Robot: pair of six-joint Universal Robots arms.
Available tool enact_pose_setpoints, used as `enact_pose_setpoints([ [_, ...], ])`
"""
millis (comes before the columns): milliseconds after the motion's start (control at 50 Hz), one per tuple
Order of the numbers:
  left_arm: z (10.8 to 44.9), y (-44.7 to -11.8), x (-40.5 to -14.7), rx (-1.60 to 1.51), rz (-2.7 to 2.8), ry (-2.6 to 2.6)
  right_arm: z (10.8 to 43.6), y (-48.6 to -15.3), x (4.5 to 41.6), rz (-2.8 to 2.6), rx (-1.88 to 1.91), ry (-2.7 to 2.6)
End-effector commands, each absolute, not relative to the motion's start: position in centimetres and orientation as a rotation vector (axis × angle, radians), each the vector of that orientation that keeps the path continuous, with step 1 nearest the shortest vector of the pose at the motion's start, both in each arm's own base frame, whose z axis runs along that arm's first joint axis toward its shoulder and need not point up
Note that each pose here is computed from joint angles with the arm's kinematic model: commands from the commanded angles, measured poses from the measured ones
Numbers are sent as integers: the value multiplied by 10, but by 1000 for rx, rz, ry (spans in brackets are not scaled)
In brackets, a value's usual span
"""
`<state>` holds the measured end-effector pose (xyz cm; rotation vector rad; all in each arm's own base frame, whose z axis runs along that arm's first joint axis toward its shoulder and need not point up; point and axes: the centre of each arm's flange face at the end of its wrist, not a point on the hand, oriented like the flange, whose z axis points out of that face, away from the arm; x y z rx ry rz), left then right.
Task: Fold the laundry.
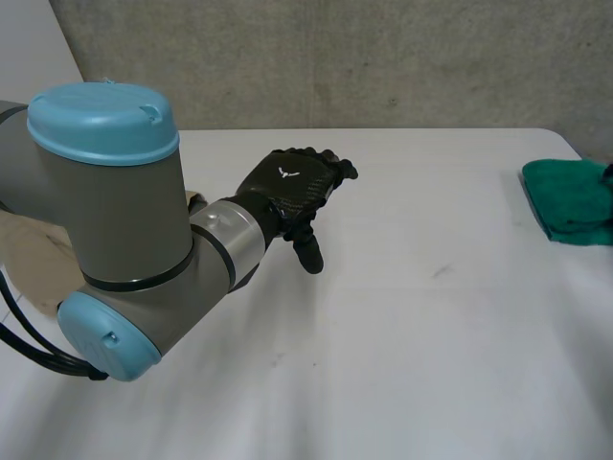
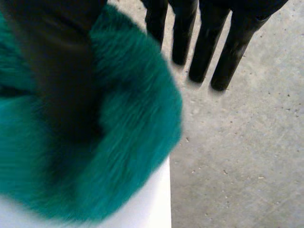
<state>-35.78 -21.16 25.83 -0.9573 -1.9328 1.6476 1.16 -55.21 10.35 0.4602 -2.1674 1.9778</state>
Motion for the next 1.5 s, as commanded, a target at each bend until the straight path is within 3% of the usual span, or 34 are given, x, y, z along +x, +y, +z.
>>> enact_pose_setpoints([
  [20, 259, -211, -358, -957, 1648, -1933, 114, -551, 9, 1889, 519, -2078],
  [120, 258, -210, -358, -958, 1642, -1936, 141, -538, 12, 1782, 602, -2100],
  [320, 257, -208, -356, -959, 1632, -1945, 150, -487, 21, 1387, 836, -2294],
  [420, 255, -207, -353, -958, 1625, -1954, 167, -476, -10, 1227, 722, -2265],
  [560, 267, -219, -336, -893, 1692, -1981, 210, -481, -45, 1133, 668, -1999],
  [680, 278, -240, -313, -800, 1787, -2007, 279, -488, -45, 1307, 515, -1697],
  [720, 281, -246, -307, -773, 1820, -2006, 287, -488, -33, 1370, 501, -1672],
  [860, 287, -273, -277, -660, 1933, -2052, 315, -463, 72, 1817, 543, -1688],
  [960, 290, -300, -247, -565, 2028, -2120, 321, -406, 144, 2090, 717, -1790],
  [1020, 291, -313, -231, -533, 2064, -2154, 313, -376, 179, 2172, 842, -1834],
  [1120, 277, -345, -196, -545, 2121, -2287, 266, -307, 242, 2185, 1160, -1978],
  [1280, 223, -387, -158, -774, 2072, -2548, 212, -229, 284, 2052, 1477, -2154],
  [1400, 193, -408, -133, -845, 2012, -2671, 189, -208, 287, 1990, 1547, -2202],
  [1500, 170, -402, -127, -984, 1866, -2768, 177, -208, 282, 1962, 1536, -2223],
])
